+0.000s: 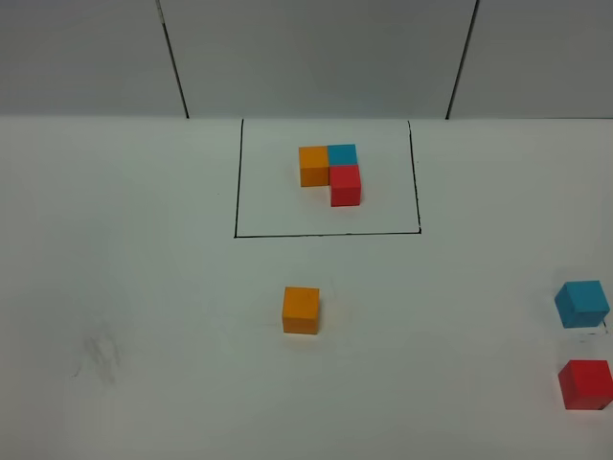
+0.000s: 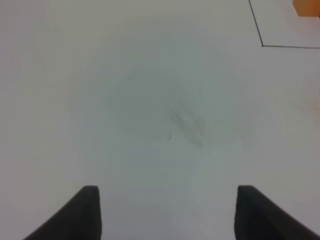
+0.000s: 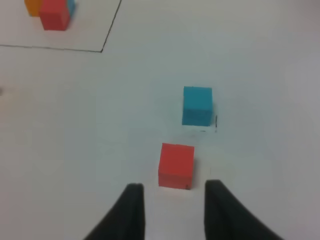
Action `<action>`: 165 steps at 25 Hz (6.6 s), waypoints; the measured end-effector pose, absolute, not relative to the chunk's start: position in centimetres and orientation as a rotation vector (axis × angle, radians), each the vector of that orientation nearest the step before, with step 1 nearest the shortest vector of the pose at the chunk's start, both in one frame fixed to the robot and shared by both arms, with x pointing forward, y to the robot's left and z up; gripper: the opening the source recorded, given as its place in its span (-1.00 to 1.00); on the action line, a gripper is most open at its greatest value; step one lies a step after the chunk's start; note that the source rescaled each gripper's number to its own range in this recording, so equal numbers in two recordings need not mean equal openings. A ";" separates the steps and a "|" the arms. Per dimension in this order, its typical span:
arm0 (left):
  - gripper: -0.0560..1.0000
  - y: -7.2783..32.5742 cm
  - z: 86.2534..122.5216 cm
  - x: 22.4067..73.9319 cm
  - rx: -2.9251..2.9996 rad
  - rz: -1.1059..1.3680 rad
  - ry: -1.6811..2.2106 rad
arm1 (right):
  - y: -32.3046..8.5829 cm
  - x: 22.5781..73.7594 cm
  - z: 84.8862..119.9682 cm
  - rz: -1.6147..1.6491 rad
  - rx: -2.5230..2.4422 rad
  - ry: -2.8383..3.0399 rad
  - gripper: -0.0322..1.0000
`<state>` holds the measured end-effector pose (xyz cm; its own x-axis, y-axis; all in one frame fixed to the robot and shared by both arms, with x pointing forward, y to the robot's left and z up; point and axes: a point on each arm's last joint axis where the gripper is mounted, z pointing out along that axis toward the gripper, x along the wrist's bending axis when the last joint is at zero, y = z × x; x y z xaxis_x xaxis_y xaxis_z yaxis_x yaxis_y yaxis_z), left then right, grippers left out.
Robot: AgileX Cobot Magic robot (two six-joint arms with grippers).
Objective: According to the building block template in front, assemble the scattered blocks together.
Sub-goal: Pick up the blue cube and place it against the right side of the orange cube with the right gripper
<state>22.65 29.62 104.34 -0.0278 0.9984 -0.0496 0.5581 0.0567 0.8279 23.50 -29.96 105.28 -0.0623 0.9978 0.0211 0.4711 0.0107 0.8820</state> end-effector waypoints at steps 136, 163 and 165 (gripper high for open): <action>-0.35 29.6 104.3 22.7 1.577 0.835 1.665 | -10.5 56.2 97.1 -0.013 -0.017 2.975 -0.48; -0.35 29.6 104.3 22.7 1.577 0.835 1.665 | -4.6 58.1 94.6 0.121 0.256 3.004 -0.48; -0.35 29.6 104.3 22.7 1.577 0.835 1.665 | -4.5 58.1 94.6 0.135 0.255 3.000 -0.48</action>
